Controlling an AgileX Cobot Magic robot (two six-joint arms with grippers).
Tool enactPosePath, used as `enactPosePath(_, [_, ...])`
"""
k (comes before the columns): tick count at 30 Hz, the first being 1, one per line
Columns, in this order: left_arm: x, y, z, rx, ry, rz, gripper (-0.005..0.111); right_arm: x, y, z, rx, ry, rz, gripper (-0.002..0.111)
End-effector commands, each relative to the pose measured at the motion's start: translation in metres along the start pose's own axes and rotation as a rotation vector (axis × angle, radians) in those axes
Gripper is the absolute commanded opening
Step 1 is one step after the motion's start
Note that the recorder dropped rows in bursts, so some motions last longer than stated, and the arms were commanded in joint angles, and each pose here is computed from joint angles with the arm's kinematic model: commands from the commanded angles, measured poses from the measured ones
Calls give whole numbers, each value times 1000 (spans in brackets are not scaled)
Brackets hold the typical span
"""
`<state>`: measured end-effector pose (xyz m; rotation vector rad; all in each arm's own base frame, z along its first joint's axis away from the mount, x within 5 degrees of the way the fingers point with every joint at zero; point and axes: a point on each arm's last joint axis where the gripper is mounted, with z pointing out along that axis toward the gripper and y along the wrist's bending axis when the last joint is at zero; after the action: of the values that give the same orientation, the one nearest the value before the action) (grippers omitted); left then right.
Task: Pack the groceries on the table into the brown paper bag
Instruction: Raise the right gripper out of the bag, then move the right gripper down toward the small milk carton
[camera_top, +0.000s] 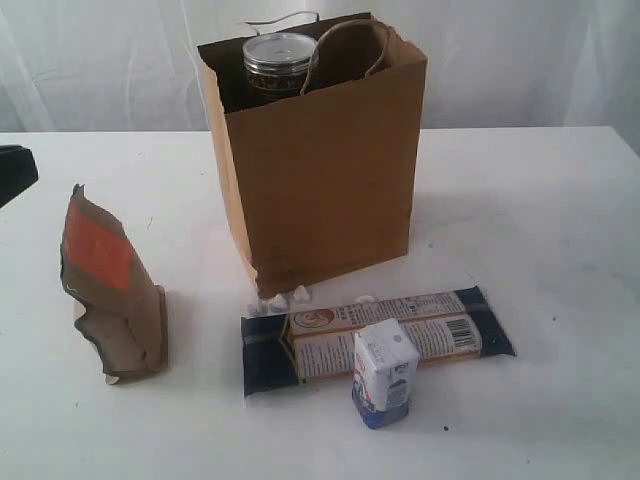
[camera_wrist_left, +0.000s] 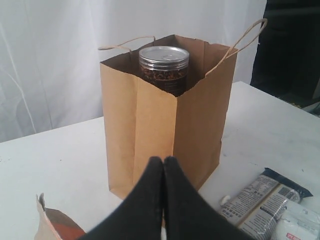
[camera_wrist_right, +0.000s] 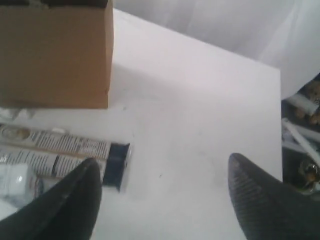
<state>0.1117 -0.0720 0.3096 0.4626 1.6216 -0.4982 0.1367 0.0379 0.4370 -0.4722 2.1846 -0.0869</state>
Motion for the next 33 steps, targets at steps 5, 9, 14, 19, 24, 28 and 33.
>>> enactPosePath(5, [1,0,-1,-2,2,1,0,57,44,35,-334,210,53,68])
enactPosePath(9, [2,0,-1,1,3,1,0,65,66,74,-472,258,62,77])
enactPosePath(14, [2,-2,-1,24,6,1,0,60,79,118,-515,268,55,77])
enactPosePath(19, [2,-4,-1,42,9,1,0,59,93,152,-566,311,44,77])
enactPosePath(24, [2,-4,-1,40,8,1,0,62,114,178,-596,353,-12,77])
enactPosePath(28, [2,-4,-1,40,8,5,0,67,128,194,-602,383,-44,77])
enactPosePath(33, [2,-4,-1,42,9,5,0,75,138,217,-584,423,-56,77])
